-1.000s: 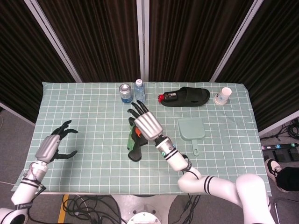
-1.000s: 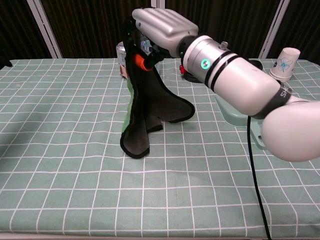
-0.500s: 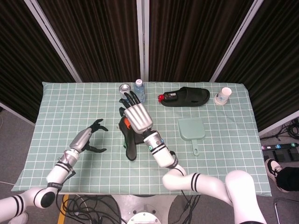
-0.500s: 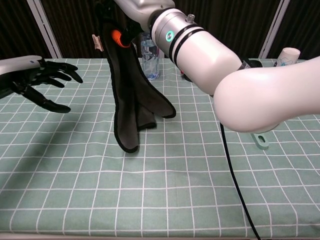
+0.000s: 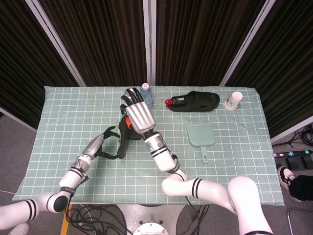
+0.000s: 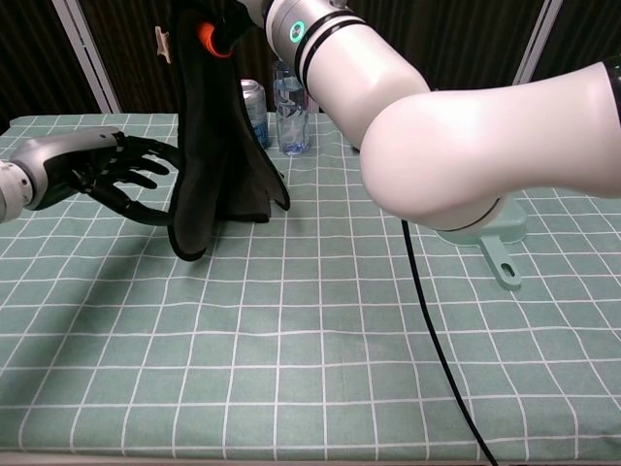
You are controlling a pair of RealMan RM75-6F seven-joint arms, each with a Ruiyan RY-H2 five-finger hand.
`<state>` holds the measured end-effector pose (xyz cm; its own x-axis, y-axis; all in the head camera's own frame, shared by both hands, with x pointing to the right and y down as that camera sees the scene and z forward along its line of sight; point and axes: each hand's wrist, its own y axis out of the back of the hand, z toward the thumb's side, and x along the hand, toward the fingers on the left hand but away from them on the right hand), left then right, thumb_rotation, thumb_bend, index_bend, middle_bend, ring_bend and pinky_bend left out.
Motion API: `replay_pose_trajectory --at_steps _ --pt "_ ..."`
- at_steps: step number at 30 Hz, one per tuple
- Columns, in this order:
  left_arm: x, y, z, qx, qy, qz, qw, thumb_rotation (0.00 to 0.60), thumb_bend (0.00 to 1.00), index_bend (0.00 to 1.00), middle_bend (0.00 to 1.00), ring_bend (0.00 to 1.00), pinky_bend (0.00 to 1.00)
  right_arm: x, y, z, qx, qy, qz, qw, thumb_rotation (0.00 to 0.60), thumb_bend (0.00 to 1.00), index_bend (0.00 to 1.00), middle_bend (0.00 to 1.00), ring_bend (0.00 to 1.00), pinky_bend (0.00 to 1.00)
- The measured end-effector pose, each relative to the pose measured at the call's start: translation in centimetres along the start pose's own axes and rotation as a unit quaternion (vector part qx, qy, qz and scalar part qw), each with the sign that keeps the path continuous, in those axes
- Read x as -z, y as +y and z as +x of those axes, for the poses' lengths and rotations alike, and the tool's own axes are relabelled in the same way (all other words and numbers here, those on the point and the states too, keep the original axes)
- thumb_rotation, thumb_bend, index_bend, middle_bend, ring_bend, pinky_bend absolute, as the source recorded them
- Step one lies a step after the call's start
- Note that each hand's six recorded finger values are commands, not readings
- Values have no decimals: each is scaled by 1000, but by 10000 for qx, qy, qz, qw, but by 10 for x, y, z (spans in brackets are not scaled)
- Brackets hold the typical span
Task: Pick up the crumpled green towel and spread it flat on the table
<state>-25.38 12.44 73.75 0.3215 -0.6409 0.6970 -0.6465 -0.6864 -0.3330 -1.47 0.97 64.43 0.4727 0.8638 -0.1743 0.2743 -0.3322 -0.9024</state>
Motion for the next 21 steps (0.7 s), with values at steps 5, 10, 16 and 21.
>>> replay_pose_trajectory --at_steps 5,10,16,21 --pt "8 -9 5 -12 190 -88 9998 600 129 452 134 133 164 -3 1 -1 17 -33 -143 9999 600 443 728 217 47 0" --pt "13 -14 10 -84 340 -291 9990 600 160 487 186 146 168 -4 3 -2 26 -41 -206 9998 600 444 728 217 49 0" --pt "16 -15 16 -307 465 -557 9969 583 226 527 220 158 178 -6 3 -1 16 -36 -237 9997 600 448 726 217 49 0" --pt "12 -20 15 -155 459 -641 9968 445 221 451 220 158 180 -8 2 -5 20 -40 -89 10000 600 450 726 217 48 0"
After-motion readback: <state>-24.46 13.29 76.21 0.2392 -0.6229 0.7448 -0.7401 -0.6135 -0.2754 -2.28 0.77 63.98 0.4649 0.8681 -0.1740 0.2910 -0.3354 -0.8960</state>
